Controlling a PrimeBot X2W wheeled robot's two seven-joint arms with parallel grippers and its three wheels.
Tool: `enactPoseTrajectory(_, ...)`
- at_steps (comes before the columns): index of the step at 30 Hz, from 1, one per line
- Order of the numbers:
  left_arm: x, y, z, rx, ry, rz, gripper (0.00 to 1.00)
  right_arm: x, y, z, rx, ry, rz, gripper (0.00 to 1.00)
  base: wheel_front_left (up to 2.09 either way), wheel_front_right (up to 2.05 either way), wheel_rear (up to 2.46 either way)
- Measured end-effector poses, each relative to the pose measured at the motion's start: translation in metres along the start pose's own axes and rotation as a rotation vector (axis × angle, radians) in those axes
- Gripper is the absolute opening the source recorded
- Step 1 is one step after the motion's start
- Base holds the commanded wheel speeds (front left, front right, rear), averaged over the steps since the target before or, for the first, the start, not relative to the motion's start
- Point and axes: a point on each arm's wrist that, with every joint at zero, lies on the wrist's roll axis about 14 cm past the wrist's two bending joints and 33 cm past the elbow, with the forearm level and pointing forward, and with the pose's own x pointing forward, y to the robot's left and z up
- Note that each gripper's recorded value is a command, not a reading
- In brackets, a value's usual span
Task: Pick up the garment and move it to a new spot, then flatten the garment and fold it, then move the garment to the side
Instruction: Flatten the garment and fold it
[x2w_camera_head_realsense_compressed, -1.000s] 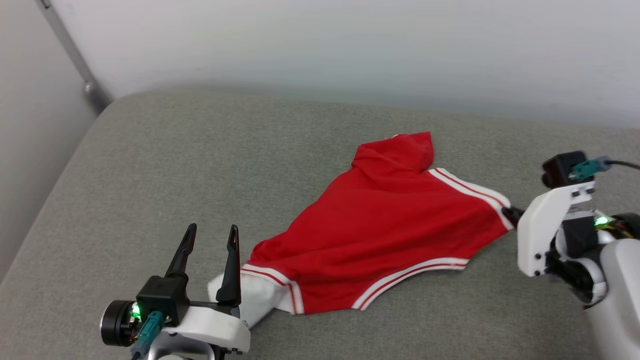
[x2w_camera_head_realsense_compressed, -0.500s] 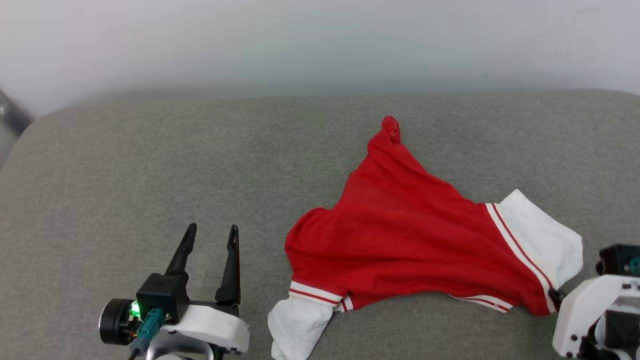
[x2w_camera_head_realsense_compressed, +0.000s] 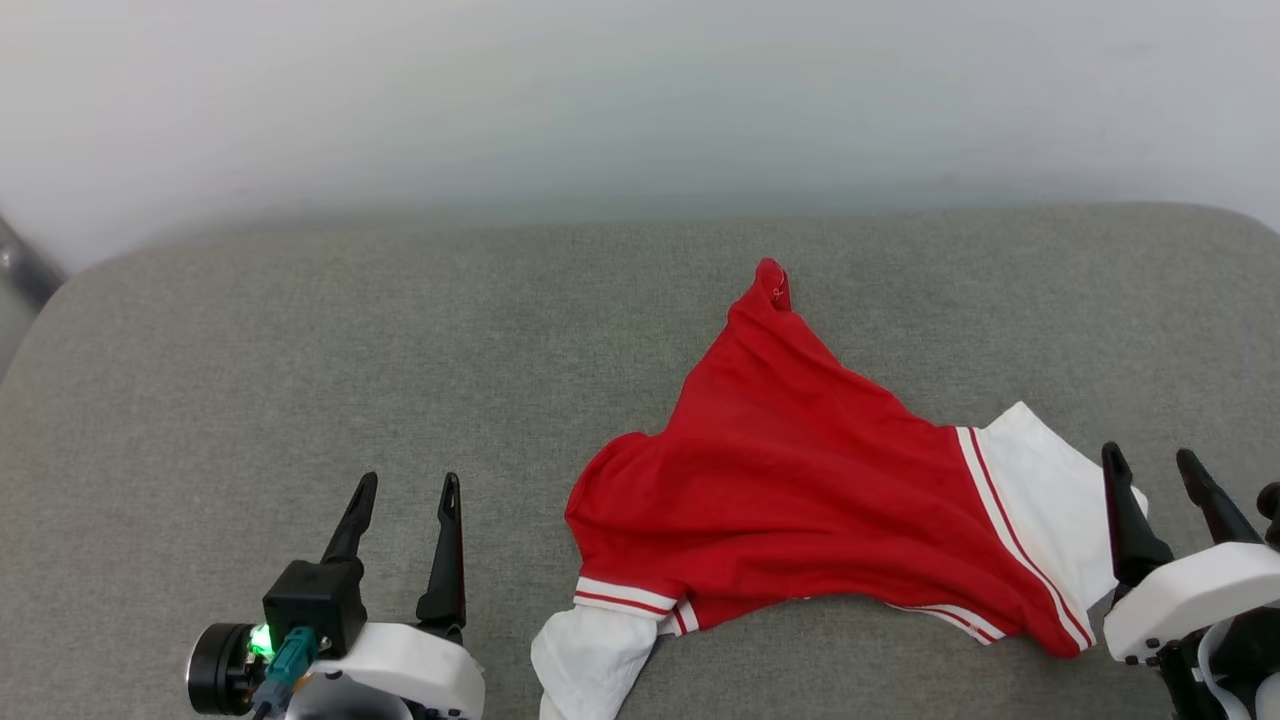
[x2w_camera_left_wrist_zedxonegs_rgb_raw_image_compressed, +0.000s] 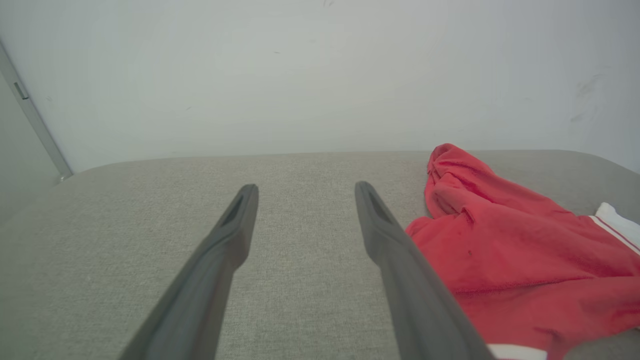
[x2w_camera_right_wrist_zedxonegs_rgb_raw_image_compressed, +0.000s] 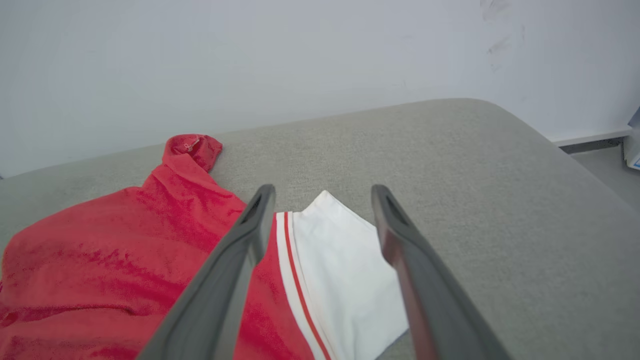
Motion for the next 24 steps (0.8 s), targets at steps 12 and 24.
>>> enactPoseTrajectory(12,-0.031,0.011,-0.013,0.014,0.074,0.04,1.0,-0.039,0.049,0.035,-0.07,-0.178,0.14,1.0,0.0,0.0,0.0)
enactPoseTrajectory(24,-0.059,-0.027,-0.081,0.065,0.584,-0.237,1.0,-0.054,0.06,0.033,-0.062,-0.167,0.155,1.0,0.0,0.0,0.0)
